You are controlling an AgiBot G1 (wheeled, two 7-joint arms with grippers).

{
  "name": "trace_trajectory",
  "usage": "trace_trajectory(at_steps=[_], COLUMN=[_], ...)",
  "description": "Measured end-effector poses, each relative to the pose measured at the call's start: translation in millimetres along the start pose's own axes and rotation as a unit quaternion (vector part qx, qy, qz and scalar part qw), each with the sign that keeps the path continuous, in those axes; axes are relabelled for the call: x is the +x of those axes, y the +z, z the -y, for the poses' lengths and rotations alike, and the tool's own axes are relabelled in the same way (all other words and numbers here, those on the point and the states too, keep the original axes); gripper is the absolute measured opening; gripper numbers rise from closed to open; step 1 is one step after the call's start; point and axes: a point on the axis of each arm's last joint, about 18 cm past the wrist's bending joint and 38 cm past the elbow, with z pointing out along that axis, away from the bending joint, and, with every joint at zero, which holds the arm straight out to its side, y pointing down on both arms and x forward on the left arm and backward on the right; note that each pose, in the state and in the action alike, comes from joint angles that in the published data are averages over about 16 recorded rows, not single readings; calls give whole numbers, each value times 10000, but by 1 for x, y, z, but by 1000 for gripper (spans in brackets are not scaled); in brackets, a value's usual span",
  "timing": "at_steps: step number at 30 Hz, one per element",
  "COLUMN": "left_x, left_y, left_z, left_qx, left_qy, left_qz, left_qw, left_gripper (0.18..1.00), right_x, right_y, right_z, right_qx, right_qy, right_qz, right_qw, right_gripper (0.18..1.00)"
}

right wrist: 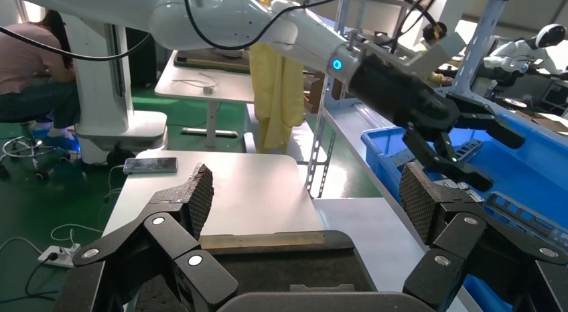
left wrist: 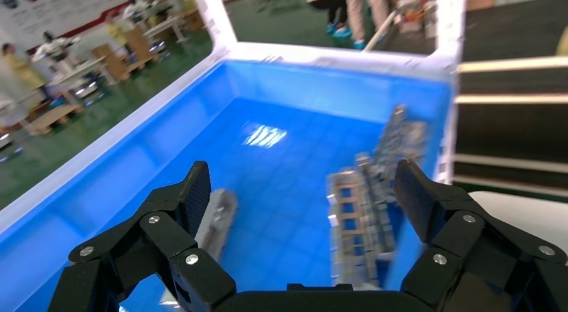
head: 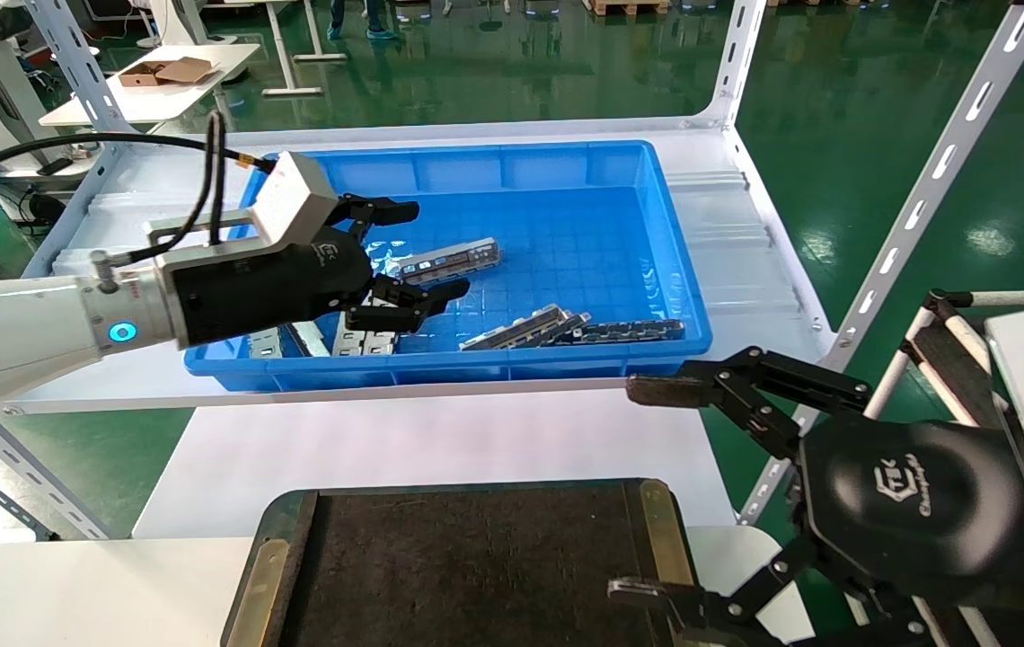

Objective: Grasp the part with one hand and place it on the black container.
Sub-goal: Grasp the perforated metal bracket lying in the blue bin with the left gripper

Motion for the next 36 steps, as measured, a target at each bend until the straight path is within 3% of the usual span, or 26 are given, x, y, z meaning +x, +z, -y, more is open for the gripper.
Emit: trace_trajectory(at_steps=[8, 18, 36], left_x=[-18, -29, -23], left_y=[26, 49, 71], left_z=[-20, -44, -57], left_qx=[-482, -1029, -1254], left_qy=[40, -36, -148], left_qz=[618, 1334, 1647], left_qw=[9969, 9857, 9782], left_gripper=[1001, 1001, 984], right_x=[0, 0, 0], right_y=[0, 0, 0], right_z=[0, 0, 0], right_qx=[0, 0, 0], right_qy=[0, 0, 0], right_qz=[0, 0, 0], right_qw=[10000, 10000, 10000], right_gripper=[1001, 1001, 983])
